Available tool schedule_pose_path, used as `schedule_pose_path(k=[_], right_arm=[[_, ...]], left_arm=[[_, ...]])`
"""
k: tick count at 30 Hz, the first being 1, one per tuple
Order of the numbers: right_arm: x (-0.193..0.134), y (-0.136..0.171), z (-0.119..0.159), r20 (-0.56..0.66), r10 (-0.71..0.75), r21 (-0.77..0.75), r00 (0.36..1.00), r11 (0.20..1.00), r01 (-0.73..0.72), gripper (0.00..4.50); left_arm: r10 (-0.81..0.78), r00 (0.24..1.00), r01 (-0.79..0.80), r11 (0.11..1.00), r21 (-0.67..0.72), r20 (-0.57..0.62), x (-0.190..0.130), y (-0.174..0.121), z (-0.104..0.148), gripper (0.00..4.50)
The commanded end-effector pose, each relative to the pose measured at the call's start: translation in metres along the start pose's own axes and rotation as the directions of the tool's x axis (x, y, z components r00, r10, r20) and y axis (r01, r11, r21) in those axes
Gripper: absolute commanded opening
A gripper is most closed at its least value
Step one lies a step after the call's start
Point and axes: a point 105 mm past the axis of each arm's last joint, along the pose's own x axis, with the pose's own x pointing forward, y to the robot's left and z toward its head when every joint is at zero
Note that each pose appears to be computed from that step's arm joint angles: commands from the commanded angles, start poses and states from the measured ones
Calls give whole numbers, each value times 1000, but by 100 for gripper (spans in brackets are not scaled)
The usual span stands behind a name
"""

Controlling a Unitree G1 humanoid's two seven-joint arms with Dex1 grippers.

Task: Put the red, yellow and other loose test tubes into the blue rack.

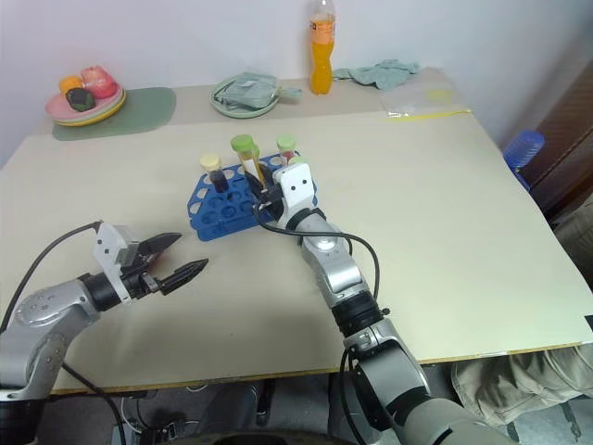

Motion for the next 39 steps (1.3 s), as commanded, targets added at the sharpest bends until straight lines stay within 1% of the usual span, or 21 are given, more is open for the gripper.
schedule_pose_path(k=[1, 8, 17, 22, 25, 27, 29, 31, 32, 33, 37, 39], right_arm=[[1, 2, 12, 53, 4, -10, 999, 1000, -3, 64], [1, 4, 3, 28, 13, -10, 1000, 1000, -13, 64], [2, -1, -6, 12, -21, -15, 1000, 1000, 21, 64], [1, 1, -8, 23, -19, -17, 1000, 1000, 19, 64], [0, 6, -3, 50, 17, 19, 999, 1000, -18, 64], [-1, 8, 1, 69, 38, 37, 997, 999, -40, 167], [-2, 8, 8, 91, 37, 33, 995, 999, -41, 255], [-2, 8, 17, 122, 33, 0, 992, 999, -33, 372], [-3, 9, 22, 136, 32, -15, 990, 999, -31, 420], [-3, 9, 27, 149, 38, -28, 988, 999, -35, 442], [-8, 12, 48, 196, 72, -76, 978, 995, -58, 442], [-11, 11, 63, 223, 84, -104, 971, 993, -62, 442]], left_arm=[[-3, 999, 2, 1000, 24, 50, -2, -3, 14, 450], [-18, 998, 17, 1000, 21, 58, 3, -7, 15, 450], [-30, 998, 29, 999, 24, 61, 5, -9, 17, 450], [-32, 997, 30, 999, 26, 64, 6, -9, 18, 450], [-30, 998, 28, 999, 27, 63, 5, -9, 18, 450], [-29, 998, 27, 999, 27, 62, 5, -9, 18, 450], [-26, 998, 25, 999, 26, 63, 4, -9, 18, 450], [-17, 997, 16, 1000, 18, 72, 4, -7, 20, 450], [-12, 997, 11, 1000, 15, 78, 3, -7, 21, 450], [-7, 997, 6, 1000, 12, 82, 3, -6, 22, 450], [20, 996, -22, 1000, 22, 86, 0, -2, 25, 450], [61, 993, -63, 998, 21, 105, -3, 5, 33, 450]])
